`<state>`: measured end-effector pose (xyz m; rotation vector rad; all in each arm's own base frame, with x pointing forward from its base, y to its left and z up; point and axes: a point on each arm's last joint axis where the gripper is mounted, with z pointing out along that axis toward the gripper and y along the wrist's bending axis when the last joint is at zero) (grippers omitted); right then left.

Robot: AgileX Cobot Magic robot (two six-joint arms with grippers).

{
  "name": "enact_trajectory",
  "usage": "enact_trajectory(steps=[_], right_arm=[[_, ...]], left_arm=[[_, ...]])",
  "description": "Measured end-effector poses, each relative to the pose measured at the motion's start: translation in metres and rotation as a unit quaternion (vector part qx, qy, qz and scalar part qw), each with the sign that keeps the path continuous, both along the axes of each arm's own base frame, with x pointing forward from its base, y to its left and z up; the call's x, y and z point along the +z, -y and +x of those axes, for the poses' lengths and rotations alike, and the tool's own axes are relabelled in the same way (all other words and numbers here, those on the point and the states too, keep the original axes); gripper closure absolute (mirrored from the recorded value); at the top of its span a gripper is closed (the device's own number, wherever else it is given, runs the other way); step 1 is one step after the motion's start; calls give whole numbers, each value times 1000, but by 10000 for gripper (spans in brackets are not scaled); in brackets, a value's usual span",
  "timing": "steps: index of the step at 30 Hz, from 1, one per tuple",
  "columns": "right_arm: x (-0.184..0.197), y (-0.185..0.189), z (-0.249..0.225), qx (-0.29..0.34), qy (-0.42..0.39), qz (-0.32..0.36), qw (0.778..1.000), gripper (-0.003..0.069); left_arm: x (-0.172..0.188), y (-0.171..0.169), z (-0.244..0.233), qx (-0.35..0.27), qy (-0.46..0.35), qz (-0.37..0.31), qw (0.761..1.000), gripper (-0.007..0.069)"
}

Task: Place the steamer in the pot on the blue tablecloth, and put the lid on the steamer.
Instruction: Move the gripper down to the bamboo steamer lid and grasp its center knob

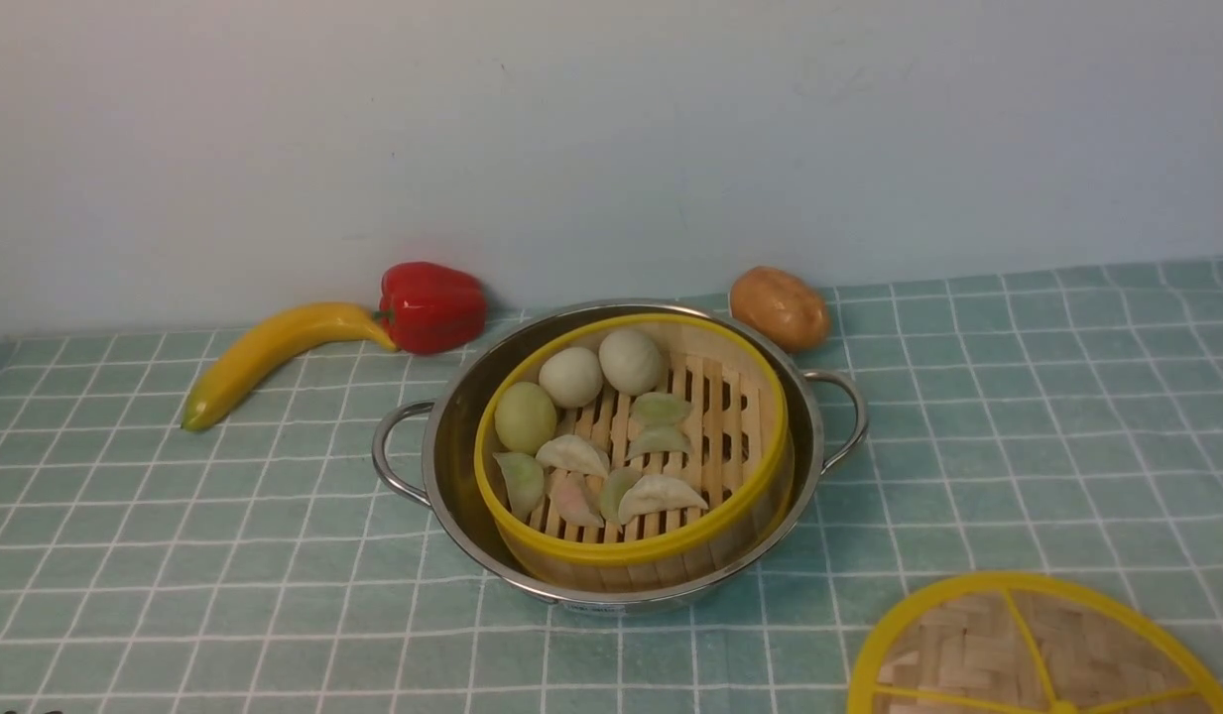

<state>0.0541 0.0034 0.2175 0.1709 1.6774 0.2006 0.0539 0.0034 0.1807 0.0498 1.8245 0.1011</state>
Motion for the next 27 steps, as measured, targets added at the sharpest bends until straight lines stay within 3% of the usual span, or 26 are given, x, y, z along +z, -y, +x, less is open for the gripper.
enact_trajectory(steps=[9, 17, 21, 24, 27], right_arm=[[101, -8, -40, 39, 78, 44, 995, 419], [125, -21, -56, 113, 99, 150, 977, 419], [117, -29, -59, 156, 48, 110, 980, 419], [103, -40, -61, 226, -81, 15, 971, 419], [100, -41, -51, 250, -157, -27, 955, 419]], left_arm=[[0, 0, 0, 0, 0, 0, 1000, 487], [0, 0, 0, 0, 0, 0, 1000, 476], [0, 0, 0, 0, 0, 0, 1000, 466], [0, 0, 0, 0, 0, 0, 1000, 466], [0, 0, 0, 0, 0, 0, 1000, 466]])
